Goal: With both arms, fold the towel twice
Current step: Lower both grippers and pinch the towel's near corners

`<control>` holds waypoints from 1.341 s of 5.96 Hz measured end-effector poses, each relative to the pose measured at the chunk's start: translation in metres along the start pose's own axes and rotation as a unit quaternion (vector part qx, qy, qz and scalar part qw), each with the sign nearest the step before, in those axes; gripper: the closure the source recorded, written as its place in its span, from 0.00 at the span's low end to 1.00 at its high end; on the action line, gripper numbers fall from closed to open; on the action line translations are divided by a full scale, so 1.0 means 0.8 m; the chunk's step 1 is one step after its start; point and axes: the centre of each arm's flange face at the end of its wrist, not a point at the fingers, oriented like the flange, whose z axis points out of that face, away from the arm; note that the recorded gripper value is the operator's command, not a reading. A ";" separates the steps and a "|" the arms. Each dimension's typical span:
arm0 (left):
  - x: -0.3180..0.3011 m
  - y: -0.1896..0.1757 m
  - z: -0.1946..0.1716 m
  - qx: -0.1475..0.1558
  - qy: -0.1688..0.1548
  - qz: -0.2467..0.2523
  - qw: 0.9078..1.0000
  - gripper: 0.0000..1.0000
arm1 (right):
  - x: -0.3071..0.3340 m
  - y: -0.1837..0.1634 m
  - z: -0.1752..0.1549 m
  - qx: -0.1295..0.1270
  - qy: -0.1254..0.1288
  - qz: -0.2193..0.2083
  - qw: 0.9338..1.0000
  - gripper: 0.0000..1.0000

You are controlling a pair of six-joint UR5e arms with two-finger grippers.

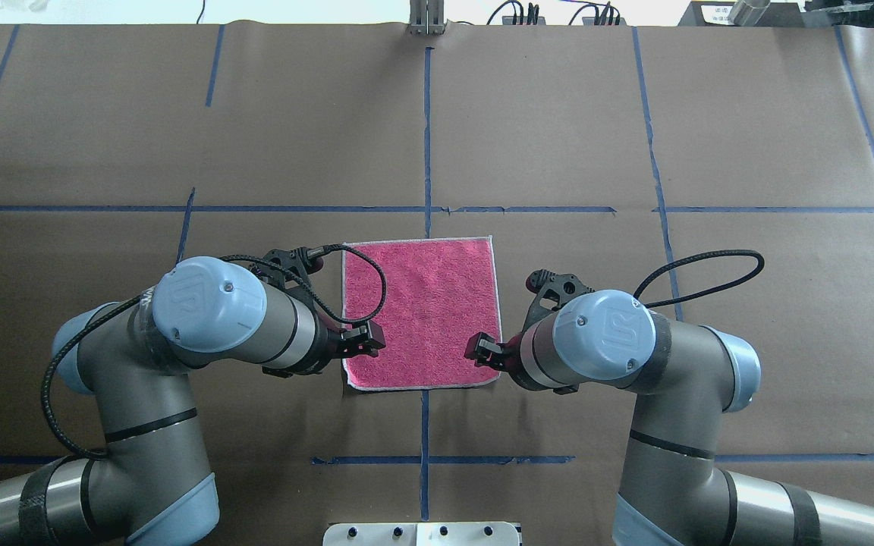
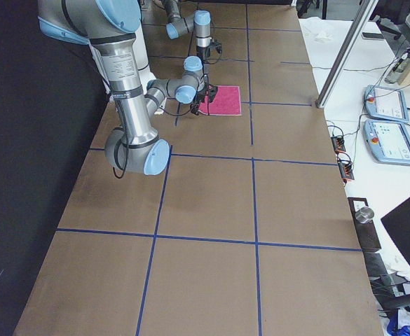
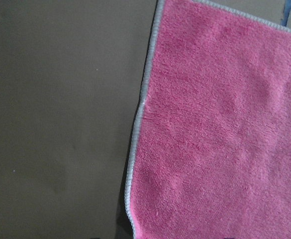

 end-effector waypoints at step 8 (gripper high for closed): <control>0.000 0.001 -0.018 0.002 0.011 0.001 1.000 0.14 | -0.004 -0.002 0.011 0.005 0.009 0.002 1.000 0.43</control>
